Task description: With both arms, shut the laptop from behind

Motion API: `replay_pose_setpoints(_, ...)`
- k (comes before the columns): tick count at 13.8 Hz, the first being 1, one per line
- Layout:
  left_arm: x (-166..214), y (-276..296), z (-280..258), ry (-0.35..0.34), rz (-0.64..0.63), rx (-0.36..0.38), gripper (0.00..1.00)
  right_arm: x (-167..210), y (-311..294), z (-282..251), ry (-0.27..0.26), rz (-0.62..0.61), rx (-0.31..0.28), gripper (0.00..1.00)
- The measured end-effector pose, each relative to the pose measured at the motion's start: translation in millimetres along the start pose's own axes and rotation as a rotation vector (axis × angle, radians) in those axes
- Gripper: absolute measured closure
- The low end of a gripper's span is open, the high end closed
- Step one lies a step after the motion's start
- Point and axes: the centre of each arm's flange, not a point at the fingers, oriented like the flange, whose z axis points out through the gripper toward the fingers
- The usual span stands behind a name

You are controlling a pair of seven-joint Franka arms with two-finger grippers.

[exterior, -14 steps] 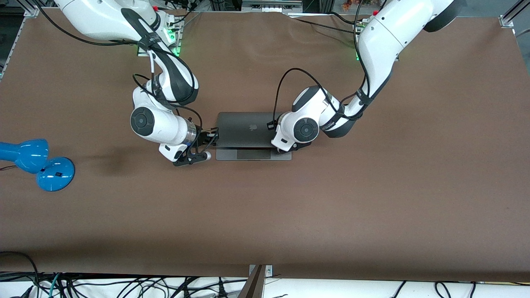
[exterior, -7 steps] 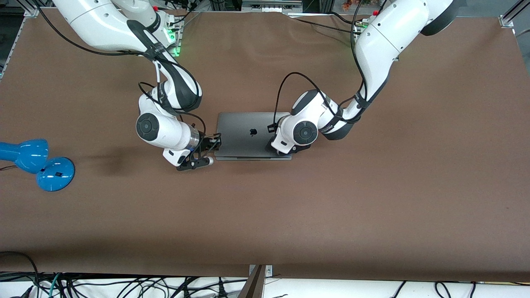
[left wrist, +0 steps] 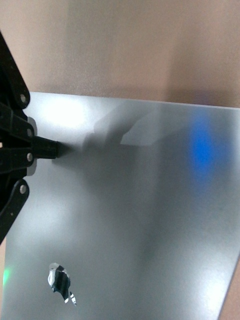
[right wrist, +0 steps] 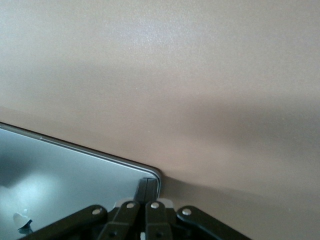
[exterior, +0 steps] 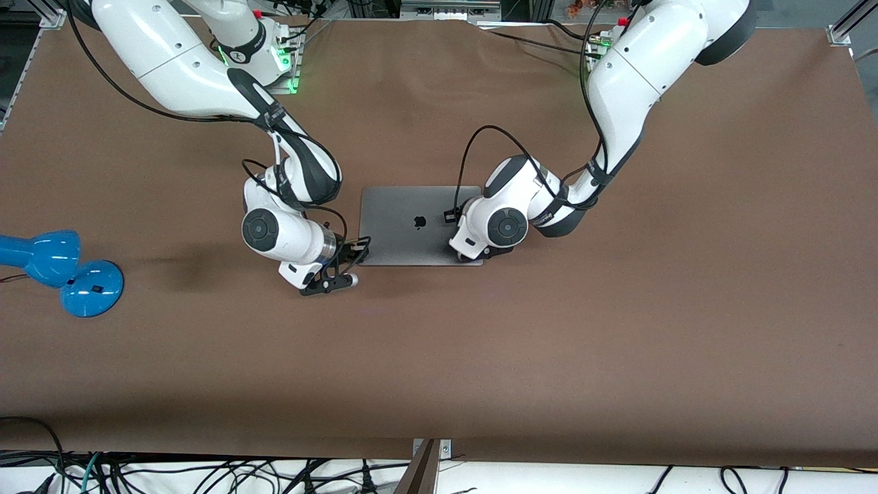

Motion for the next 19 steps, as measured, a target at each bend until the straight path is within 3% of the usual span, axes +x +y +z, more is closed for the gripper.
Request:
replay_pose_setpoints(13,0,0,0,-0.001,0.004,0.000,0.99,12,-12,-16,0.041,-0.018,0.001,0.96)
replay_pose_setpoints(15,1,0,0,-0.001,0.004,0.000,0.98,15,-13,-26,0.058,-0.018,0.001,0.78)
replay_pose_setpoints(17,3,0,-3,0.006,0.008,-0.006,0.85,21,-5,-43,0.089,-0.006,-0.013,0.58)
replay_pose_setpoints(19,7,-1,-8,0.023,0.024,-0.003,0.79,25,5,-68,0.109,0.005,-0.034,0.37)
